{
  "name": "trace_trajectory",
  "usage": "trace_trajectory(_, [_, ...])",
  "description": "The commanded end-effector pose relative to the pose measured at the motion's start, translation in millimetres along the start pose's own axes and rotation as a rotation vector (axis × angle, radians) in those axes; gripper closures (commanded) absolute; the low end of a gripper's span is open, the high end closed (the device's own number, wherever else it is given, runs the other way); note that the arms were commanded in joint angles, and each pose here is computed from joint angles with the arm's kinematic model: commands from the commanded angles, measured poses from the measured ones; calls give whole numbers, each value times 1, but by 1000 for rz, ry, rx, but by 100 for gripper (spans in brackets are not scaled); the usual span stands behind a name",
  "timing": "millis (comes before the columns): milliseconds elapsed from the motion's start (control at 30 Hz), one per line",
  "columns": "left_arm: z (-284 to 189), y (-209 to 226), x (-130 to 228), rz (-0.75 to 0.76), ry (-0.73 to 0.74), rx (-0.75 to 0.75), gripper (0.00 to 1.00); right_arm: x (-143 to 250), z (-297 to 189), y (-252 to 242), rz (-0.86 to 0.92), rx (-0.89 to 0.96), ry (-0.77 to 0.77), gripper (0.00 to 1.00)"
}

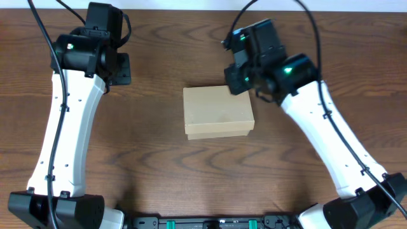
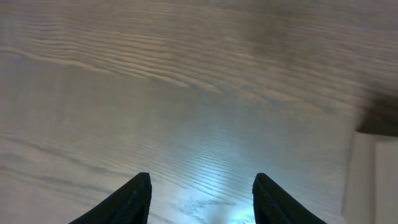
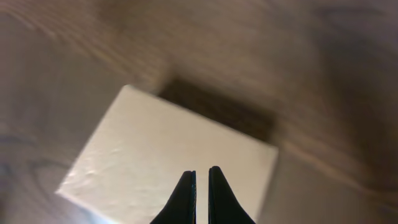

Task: Pack container
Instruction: 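Press the closed lid down with the right gripper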

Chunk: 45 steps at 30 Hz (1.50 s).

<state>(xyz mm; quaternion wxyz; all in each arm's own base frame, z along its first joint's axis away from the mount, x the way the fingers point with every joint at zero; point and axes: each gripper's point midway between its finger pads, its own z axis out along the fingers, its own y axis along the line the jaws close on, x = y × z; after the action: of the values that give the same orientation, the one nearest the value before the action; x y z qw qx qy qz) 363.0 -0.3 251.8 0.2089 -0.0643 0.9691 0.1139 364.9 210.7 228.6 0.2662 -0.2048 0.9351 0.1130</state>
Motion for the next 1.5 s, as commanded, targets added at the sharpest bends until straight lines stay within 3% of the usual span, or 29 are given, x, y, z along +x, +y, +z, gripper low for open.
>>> trace_trajectory(0, [-8,15,-5,-42,-36,-68,46,20,3,12,67,59,43,98])
trace_trajectory(267, [-8,-2,-5,-12,-25,29,43,64,12,28,165,113,174,98])
trace_trajectory(667, [-10,-26,0,41,-2,167,44,100,23,22,247,157,277,99])
trace_trajectory(1467, [-11,-31,3,55,11,201,44,167,74,9,272,191,362,98])
